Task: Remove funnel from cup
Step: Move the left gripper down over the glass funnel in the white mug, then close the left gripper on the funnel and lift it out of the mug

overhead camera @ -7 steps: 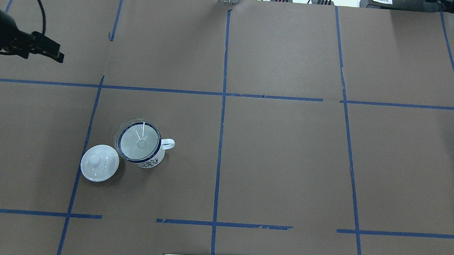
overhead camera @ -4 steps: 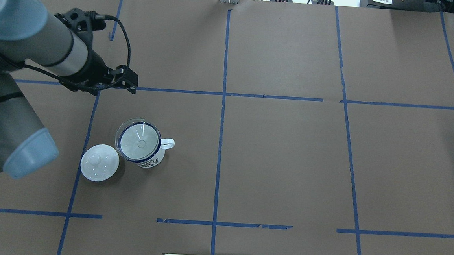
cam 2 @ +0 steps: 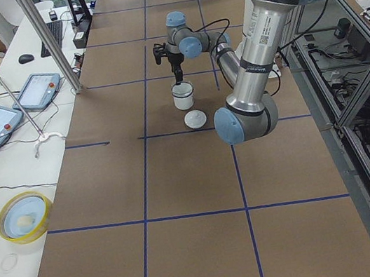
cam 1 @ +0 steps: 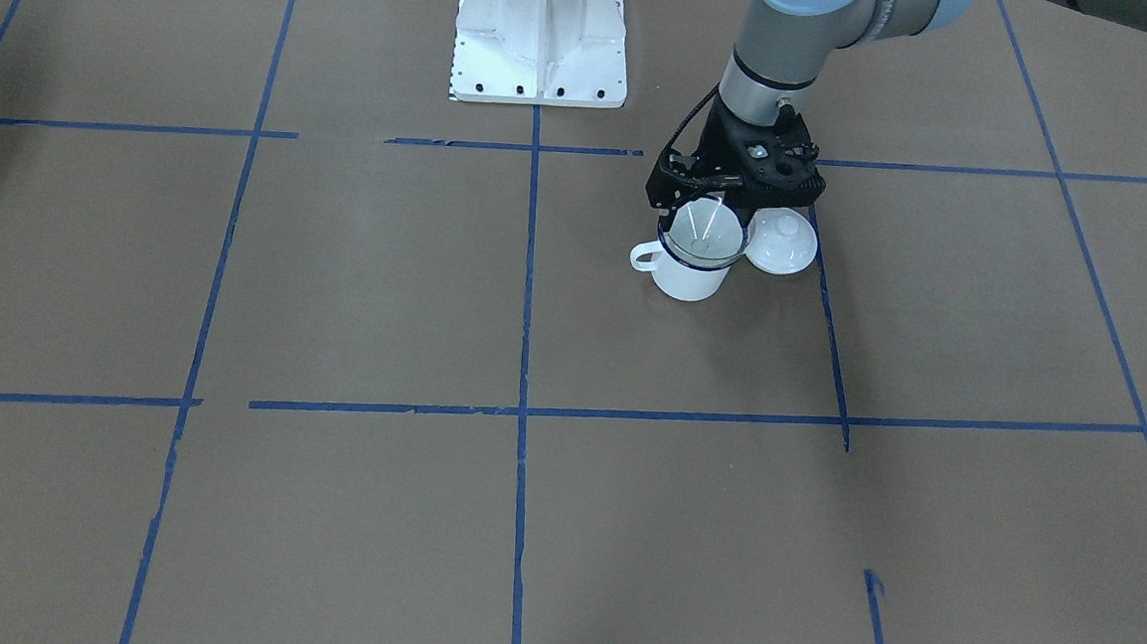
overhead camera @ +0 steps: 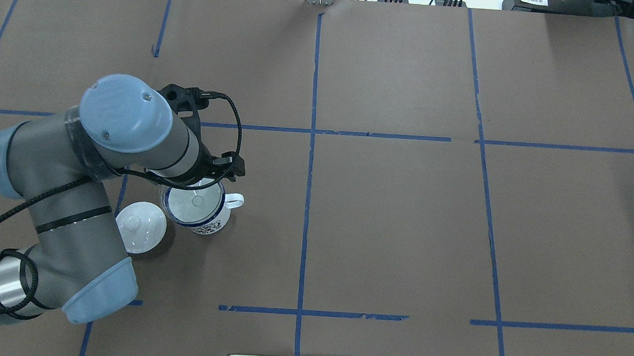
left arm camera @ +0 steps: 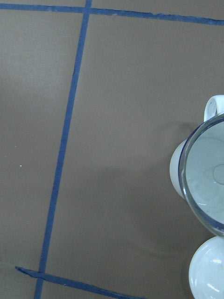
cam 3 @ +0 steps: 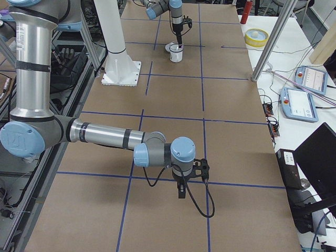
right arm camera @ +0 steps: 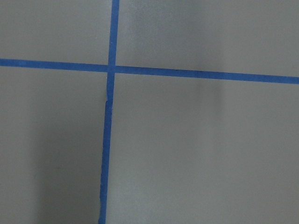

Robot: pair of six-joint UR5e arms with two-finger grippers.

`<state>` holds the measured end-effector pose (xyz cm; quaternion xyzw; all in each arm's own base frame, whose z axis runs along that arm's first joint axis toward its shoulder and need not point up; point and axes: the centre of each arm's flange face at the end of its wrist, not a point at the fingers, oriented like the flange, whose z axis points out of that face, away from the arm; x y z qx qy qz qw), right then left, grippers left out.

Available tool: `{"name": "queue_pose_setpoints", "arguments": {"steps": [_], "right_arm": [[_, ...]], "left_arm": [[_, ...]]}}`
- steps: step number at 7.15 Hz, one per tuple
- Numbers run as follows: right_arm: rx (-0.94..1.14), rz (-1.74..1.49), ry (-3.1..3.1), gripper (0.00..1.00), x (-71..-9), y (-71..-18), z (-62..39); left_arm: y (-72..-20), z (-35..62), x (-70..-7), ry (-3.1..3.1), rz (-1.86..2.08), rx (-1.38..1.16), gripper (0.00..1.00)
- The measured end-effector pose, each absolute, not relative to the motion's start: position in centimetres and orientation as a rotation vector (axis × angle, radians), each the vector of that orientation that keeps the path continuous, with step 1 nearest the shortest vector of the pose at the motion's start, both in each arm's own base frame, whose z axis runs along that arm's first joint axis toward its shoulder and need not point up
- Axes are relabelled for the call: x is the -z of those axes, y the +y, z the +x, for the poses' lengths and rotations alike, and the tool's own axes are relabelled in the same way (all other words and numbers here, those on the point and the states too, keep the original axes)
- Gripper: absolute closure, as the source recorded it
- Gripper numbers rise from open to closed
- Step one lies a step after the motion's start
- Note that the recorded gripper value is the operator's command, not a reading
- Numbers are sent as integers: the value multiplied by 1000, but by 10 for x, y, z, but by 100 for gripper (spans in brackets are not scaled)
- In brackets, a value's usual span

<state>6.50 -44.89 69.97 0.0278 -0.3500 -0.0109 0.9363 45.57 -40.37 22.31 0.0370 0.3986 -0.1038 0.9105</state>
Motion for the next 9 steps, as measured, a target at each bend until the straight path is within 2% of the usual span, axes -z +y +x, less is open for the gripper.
{"name": "queue_pose_setpoints", "arguments": {"steps": [1,3,4,9], "right_arm": [[22,57,-715,0,-700,-449,65],[22,57,-715,0,-700,-449,65],[22,57,-715,0,-700,-449,65],[22,57,-715,0,-700,-449,65]], "left_arm": [[-403,472,-223,804,76,216,29],[-398,487,-223,793,71,208,96],[-396,488,-223,789,68,205,100],[-383,462,-202,773,64,209,100]]}}
